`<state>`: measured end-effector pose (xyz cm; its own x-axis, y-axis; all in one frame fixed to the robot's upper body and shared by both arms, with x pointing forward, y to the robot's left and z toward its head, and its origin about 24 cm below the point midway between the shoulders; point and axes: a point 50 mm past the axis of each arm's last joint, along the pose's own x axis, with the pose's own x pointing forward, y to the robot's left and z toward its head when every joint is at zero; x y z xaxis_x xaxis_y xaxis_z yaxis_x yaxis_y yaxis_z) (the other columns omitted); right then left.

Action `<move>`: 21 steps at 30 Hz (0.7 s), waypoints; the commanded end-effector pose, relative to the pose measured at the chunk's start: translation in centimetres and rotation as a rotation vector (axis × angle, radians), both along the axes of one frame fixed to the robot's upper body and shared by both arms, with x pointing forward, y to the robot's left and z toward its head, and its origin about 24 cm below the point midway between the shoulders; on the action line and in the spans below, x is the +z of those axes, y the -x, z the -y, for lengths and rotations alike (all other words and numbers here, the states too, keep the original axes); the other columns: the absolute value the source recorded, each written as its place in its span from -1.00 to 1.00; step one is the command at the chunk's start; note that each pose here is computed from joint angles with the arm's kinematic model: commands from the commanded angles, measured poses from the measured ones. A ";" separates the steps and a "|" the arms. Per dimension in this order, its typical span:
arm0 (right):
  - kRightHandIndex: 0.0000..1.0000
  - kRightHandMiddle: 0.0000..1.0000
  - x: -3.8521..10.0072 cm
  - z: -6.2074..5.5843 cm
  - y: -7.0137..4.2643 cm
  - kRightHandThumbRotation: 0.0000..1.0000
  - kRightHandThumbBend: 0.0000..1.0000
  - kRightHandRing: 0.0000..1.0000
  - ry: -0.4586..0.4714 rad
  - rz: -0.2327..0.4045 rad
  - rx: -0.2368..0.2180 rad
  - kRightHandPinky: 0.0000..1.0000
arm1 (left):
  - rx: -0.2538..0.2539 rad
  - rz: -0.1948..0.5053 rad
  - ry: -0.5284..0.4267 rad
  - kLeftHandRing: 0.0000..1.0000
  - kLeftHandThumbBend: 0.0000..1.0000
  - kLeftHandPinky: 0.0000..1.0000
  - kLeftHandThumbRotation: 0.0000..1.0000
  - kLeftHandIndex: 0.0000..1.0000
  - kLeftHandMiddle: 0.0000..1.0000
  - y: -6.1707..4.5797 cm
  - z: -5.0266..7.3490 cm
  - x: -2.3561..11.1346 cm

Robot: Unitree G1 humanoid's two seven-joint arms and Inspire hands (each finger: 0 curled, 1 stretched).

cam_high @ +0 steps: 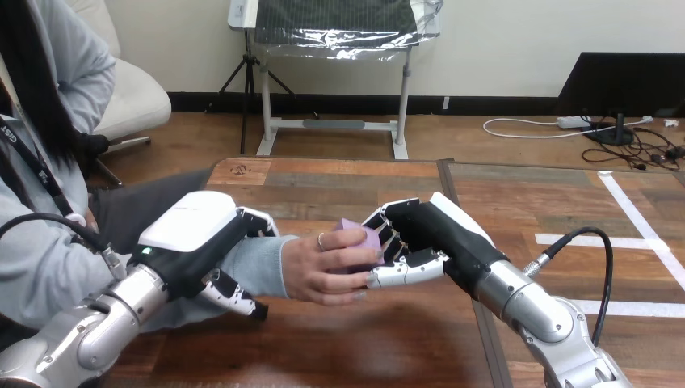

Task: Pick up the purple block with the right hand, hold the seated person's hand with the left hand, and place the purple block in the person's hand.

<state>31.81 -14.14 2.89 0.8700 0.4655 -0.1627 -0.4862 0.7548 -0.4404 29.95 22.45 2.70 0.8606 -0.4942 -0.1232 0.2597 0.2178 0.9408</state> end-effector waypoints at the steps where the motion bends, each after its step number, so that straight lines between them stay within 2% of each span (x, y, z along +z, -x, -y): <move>1: 0.28 0.22 2.1 -0.1 -1.3 -0.46 0.72 0.17 -0.001 0.084 0.029 0.03 | -0.034 0.188 0.070 -0.16 0.87 -0.21 -0.97 -0.04 -0.08 -1.8 1.3 3.9; 2: 0.44 0.40 2.1 -0.1 -1.2 -0.36 0.79 0.36 -0.005 0.083 0.030 0.24 | -0.034 0.190 0.071 -0.10 0.90 -0.15 -0.93 0.03 -0.01 -1.7 1.3 3.9; 4: 0.55 0.52 1.9 0.0 -1.2 -0.29 0.83 0.49 -0.003 0.086 0.029 0.39 | -0.033 0.196 0.069 -0.05 0.92 -0.11 -0.90 0.08 0.04 -1.6 1.3 3.9; 5: 0.82 0.79 1.9 0.3 -1.2 -0.03 0.99 0.78 0.010 0.109 0.026 0.71 | -0.020 0.213 0.059 0.14 0.98 0.05 -0.71 0.30 0.24 -1.4 1.2 3.5; 7: 0.89 0.86 1.8 0.7 -1.2 0.12 1.00 0.85 0.031 0.147 0.021 0.76 | 0.000 0.236 0.053 0.32 0.99 0.24 -0.53 0.46 0.38 -1.0 1.0 2.9; 10: 0.95 0.94 1.8 0.9 -1.2 0.31 1.00 0.94 0.030 0.172 0.014 0.86 | 0.008 0.247 0.061 0.58 1.00 0.52 -0.30 0.67 0.60 -0.7 0.9 2.7; 21: 1.00 1.00 1.8 1.6 -1.1 0.46 1.00 1.00 0.012 0.242 -0.022 0.97 | 0.029 0.289 0.119 0.94 1.00 0.86 0.03 0.96 0.94 0.3 0.6 2.5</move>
